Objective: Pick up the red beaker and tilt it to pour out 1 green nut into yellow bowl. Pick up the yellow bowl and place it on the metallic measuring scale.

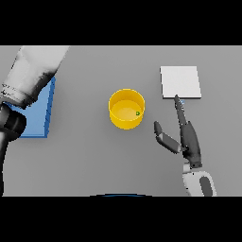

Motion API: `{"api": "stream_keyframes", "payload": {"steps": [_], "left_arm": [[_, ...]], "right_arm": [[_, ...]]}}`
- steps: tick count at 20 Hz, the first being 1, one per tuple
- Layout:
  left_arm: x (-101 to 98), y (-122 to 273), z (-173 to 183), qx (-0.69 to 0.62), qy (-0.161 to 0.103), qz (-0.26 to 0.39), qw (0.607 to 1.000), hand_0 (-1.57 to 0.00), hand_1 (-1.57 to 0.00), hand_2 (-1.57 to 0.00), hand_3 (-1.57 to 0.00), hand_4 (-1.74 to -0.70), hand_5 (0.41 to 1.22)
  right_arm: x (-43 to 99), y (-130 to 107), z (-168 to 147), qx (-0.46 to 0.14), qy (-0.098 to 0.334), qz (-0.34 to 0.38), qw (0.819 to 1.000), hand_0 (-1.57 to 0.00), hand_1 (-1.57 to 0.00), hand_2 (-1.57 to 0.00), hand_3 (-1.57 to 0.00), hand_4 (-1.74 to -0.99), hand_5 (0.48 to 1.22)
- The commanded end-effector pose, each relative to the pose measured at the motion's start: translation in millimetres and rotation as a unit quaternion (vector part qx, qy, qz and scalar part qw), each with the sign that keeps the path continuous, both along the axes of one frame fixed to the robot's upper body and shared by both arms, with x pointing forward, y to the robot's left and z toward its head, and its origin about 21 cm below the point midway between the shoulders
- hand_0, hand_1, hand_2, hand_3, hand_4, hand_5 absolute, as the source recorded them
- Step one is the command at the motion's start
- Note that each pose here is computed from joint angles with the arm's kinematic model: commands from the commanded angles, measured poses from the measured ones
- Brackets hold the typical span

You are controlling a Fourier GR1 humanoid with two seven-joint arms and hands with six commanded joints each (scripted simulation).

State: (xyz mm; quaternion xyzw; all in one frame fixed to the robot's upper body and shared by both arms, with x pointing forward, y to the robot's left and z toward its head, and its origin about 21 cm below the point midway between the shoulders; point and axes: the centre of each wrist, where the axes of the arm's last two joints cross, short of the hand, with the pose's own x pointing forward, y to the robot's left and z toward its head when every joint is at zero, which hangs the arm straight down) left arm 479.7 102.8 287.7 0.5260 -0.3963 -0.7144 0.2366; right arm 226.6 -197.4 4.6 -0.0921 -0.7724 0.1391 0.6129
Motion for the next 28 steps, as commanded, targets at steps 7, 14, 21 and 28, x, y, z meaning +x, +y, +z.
{"api": "stream_keyframes", "payload": {"steps": [7, 14, 21, 28], "left_arm": [[10.6, 140.1, -10.0, -0.304, -0.027, 0.171, 0.937, -1.57, -1.57, -1.57, -1.43, -1.74, 1.221], [-9.3, 230.2, -77.3, -0.495, -0.054, 0.316, 0.807, -1.57, -1.57, -1.57, -1.46, -1.74, 1.221], [-40.8, 249.3, -137.7, -0.59, -0.055, 0.382, 0.709, -1.57, -1.57, -1.57, -1.46, -1.74, 1.221], [-83.1, 240.8, -179.3, -0.634, -0.058, 0.385, 0.668, -1.57, -1.57, -1.57, -1.5, -1.74, 1.221]], "right_arm": [[2.9, 1.5, -2.3, 0.03, 0.013, 0.009, 0.999, 0.0, 0.0, 0.0, 0.0, -1.012, 0.659], [2.9, 2.6, 1.5, 0.006, 0.01, 0.002, 1.0, 0.0, 0.0, 0.0, 0.0, -1.048, 0.652], [3.5, 1.1, 1.4, -0.014, 0.008, 0.001, 1.0, 0.0, 0.0, 0.0, 0.0, -1.035, 0.65], [1.8, 2.2, 0.7, -0.005, 0.008, 0.007, 1.0, 0.0, 0.0, 0.0, 0.0, -1.005, 0.647]]}}
